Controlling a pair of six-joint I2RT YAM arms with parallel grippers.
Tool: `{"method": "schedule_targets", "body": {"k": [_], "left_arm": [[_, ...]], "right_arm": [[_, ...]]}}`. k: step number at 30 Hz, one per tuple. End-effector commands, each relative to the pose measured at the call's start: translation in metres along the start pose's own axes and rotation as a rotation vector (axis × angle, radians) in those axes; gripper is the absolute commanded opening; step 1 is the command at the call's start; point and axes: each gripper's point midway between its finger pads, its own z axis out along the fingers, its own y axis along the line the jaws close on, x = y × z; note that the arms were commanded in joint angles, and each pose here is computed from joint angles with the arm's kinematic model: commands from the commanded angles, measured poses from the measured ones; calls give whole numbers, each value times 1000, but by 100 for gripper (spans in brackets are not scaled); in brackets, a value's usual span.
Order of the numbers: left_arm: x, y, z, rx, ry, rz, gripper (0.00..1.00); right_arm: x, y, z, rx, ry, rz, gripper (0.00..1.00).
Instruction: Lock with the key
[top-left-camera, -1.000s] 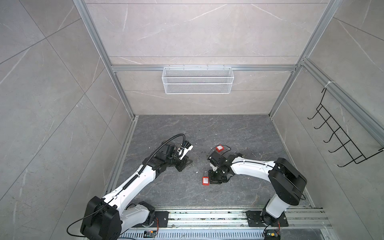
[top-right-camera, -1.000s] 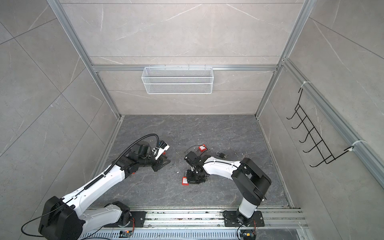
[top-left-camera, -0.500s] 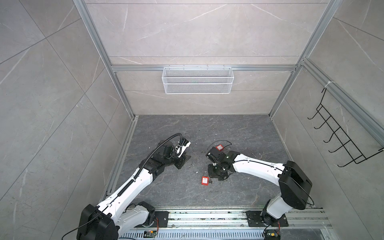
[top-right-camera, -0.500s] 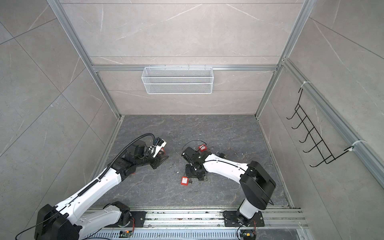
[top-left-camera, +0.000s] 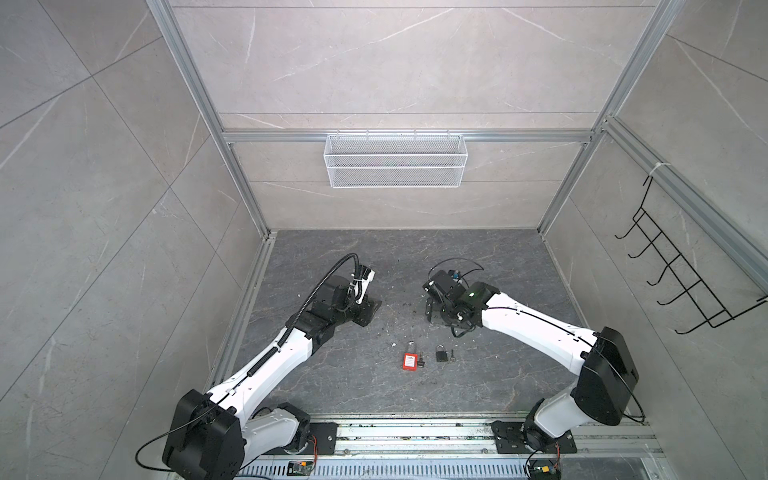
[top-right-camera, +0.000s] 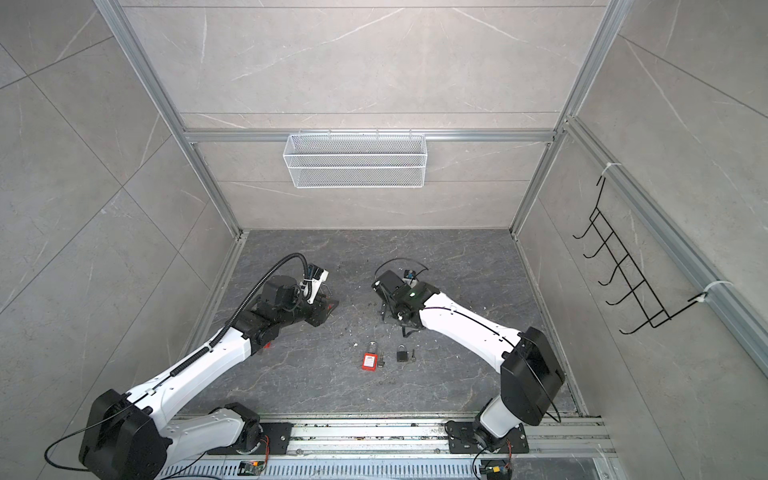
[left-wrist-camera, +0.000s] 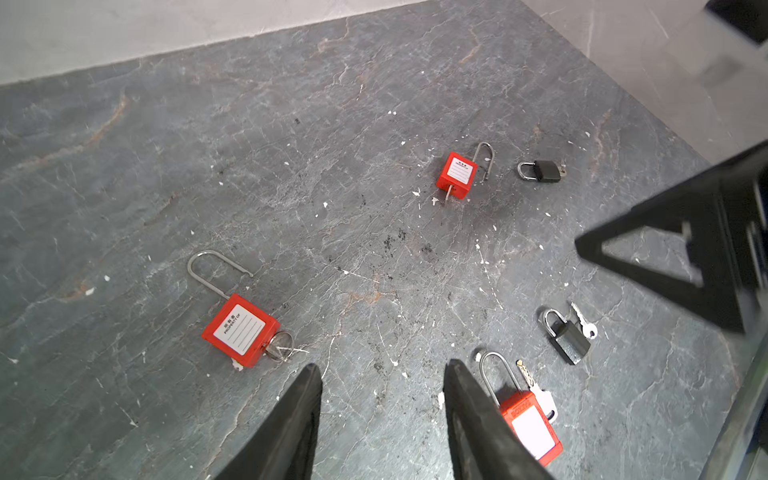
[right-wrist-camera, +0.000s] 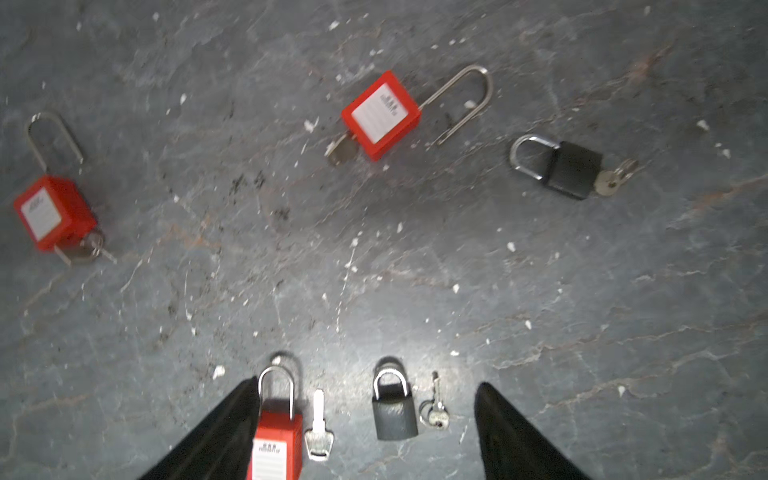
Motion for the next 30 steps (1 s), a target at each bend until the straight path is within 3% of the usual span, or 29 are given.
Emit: {"method": "schedule_targets", "body": {"k": [1, 4, 9, 11, 13, 19, 23, 26, 30], "left_arm": [[-39, 0, -6, -4, -115, -17, 60], [-39, 2, -2, -13, -120, -23, 67], [-34, 5, 11, -14, -73, -43, 68], [-33, 3, 15, 3, -54, -42, 68], [-35, 0, 16, 23, -58, -33, 68], [-33, -5, 16, 48, -75, 12, 67], [-30, -4, 16, 47, -82, 32, 67], [-30, -5, 18, 50, -84, 37, 67], [-31, -6, 20, 58, -74, 42, 67]], "right_arm": [[-15, -15, 16, 31, 17, 106, 83], [-27, -33, 27, 68, 17, 185, 83], [-32, -67, 48, 107, 59, 394, 82], [-41, -71, 56, 85, 71, 394, 82], [-54, -71, 58, 80, 61, 276, 83], [-63, -67, 65, 70, 117, -404, 85], [-47, -71, 61, -25, 174, -819, 83], [-52, -79, 57, -95, 173, -931, 80], [-60, -87, 63, -190, 176, -970, 79]]}}
